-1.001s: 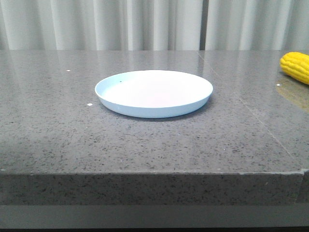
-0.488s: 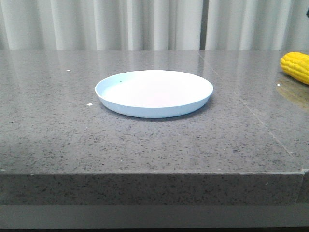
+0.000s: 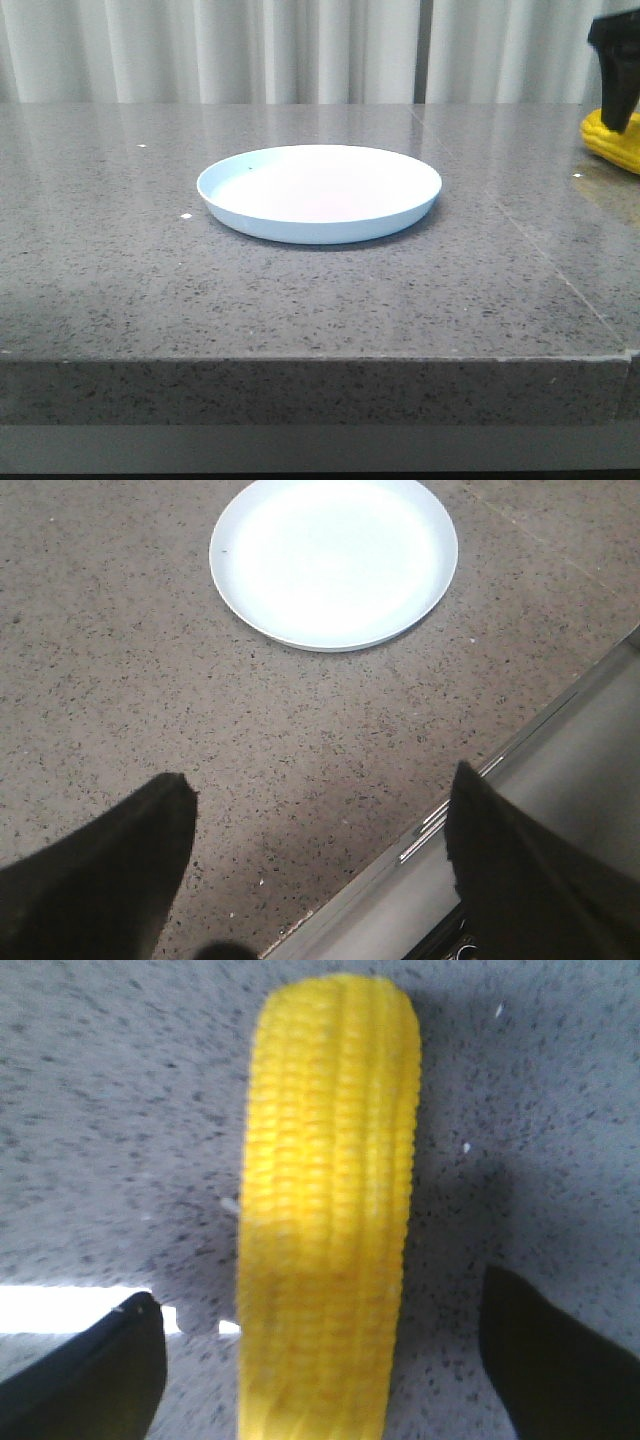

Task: Place corn on plate with both arms
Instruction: 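Grasp the yellow corn cob with the right gripper and lift it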

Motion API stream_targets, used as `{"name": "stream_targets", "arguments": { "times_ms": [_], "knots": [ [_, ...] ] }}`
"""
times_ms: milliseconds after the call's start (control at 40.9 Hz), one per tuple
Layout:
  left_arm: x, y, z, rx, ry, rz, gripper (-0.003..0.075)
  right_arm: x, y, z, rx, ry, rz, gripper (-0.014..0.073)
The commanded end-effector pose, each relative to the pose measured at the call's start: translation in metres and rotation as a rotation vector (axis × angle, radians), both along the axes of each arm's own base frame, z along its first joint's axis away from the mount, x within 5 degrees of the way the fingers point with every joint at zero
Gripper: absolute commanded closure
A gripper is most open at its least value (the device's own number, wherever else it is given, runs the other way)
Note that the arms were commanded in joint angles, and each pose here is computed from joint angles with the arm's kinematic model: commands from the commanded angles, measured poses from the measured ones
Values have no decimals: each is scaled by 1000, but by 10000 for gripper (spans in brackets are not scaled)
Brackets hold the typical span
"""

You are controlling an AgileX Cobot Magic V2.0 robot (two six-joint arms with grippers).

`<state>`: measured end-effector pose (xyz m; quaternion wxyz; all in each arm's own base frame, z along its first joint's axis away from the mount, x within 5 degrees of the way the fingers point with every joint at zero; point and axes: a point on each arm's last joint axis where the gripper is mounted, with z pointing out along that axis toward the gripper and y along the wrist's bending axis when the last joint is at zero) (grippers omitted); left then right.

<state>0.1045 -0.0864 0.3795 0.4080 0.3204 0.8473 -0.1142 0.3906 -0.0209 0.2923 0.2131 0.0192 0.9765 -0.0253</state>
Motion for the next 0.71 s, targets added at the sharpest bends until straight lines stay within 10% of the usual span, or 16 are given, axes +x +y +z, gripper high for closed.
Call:
{"name": "stream_targets", "arguments": {
  "times_ms": [0, 195, 415, 684],
  "knots": [
    [1, -3, 13, -63, -67, -10, 208, 5, -3, 16, -14, -84, -1, -60],
    [1, -3, 13, -63, -67, -10, 208, 14, -3, 0, -1, -65, -1, -24],
    [1, -3, 13, -63, -67, -10, 208, 14, -2, 0, 13, -64, -4, 358],
    [1, -3, 13, -63, -67, -10, 208, -4, 27, 33, 95, -122, 71, 364]
  ]
}}
